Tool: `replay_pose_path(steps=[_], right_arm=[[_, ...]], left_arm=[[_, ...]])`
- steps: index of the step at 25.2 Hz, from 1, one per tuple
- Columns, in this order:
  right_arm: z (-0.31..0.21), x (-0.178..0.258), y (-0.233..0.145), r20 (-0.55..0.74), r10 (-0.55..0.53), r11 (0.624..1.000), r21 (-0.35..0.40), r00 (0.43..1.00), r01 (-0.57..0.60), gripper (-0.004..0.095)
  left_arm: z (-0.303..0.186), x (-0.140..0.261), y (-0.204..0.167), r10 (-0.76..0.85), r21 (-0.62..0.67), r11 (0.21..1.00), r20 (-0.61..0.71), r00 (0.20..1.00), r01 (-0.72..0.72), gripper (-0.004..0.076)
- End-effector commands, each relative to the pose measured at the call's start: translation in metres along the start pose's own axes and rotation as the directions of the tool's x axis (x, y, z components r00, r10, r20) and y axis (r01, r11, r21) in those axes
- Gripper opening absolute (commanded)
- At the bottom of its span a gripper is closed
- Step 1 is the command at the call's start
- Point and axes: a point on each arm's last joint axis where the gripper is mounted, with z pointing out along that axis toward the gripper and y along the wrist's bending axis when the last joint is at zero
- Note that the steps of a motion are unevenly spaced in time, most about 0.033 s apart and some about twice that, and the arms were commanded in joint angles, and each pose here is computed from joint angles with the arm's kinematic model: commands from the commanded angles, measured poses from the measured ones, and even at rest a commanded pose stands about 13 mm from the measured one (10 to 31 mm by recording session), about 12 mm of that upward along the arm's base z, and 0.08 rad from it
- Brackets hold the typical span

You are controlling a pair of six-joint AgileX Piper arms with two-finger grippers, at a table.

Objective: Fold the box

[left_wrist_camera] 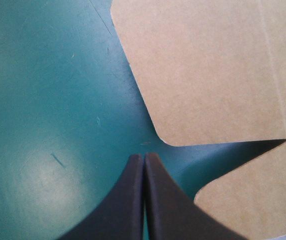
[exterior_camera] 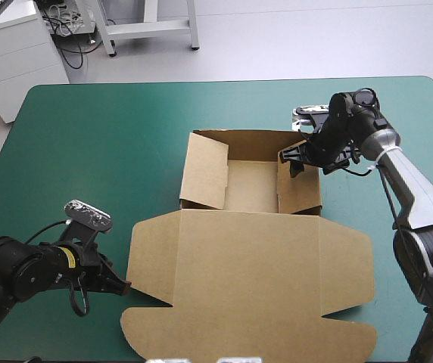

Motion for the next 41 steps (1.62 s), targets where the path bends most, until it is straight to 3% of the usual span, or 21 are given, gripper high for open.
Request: replay_pose_path(steps=[1,12,18,20,25,26,28,31,37,41], right_arm=[[-0.022,-0.005,0.001,0.085,-0.003,1.000,-0.012,0.996,0.004,0.0595],[-0.001,-0.005,-0.002,0.007,-0.025,1.000,-0.005,1.000,0.025,0.0295],[0.000,-0.009,-0.002,0.033,-0.062,0.998,0.005,0.998,0.062,-0.0025],[-0.005,-0.013,-0.003,0.059,-0.081,0.997,0.022,0.995,0.080,-0.0020],[-0.041,-0.030,-0.015,0.170,-0.145,0.979,0.164,0.975,0.117,-0.0023],[-0.058,-0.036,-0.028,0.214,-0.149,0.968,0.233,0.966,0.097,-0.0023],[-0.081,-0.041,-0.059,0.272,-0.127,0.956,0.289,0.954,0.045,-0.0023],[-0.102,-0.034,-0.119,0.325,-0.014,0.941,0.325,0.946,-0.098,-0.0023],[-0.115,0.004,-0.228,0.349,0.204,0.875,0.354,0.915,-0.330,-0.0024],[-0.109,0.017,-0.258,0.337,0.272,0.864,0.328,0.901,-0.383,-0.0023]], left_arm=[[-0.008,-0.006,-0.002,-0.018,0.015,1.000,0.075,0.997,0.017,-0.0032],[-0.008,-0.010,-0.002,-0.020,0.018,1.000,0.123,0.992,0.018,-0.0032],[-0.008,-0.010,-0.002,-0.020,0.018,1.000,0.123,0.992,0.018,-0.0032],[-0.008,-0.010,-0.002,-0.020,0.018,1.000,0.121,0.992,0.018,-0.0032],[-0.008,-0.010,-0.002,-0.032,0.019,0.999,0.115,0.993,0.030,-0.0032],[-0.008,-0.009,-0.002,-0.032,0.019,0.999,0.112,0.993,0.030,-0.0032],[-0.008,-0.009,-0.002,-0.033,0.019,0.999,0.112,0.993,0.031,-0.0032],[-0.008,-0.009,-0.002,-0.033,0.019,0.999,0.110,0.993,0.031,-0.0032],[-0.008,-0.009,-0.002,-0.028,0.018,0.999,0.104,0.994,0.026,-0.0032],[-0.008,-0.009,-0.002,-0.028,0.018,0.999,0.102,0.994,0.026,-0.0032]])
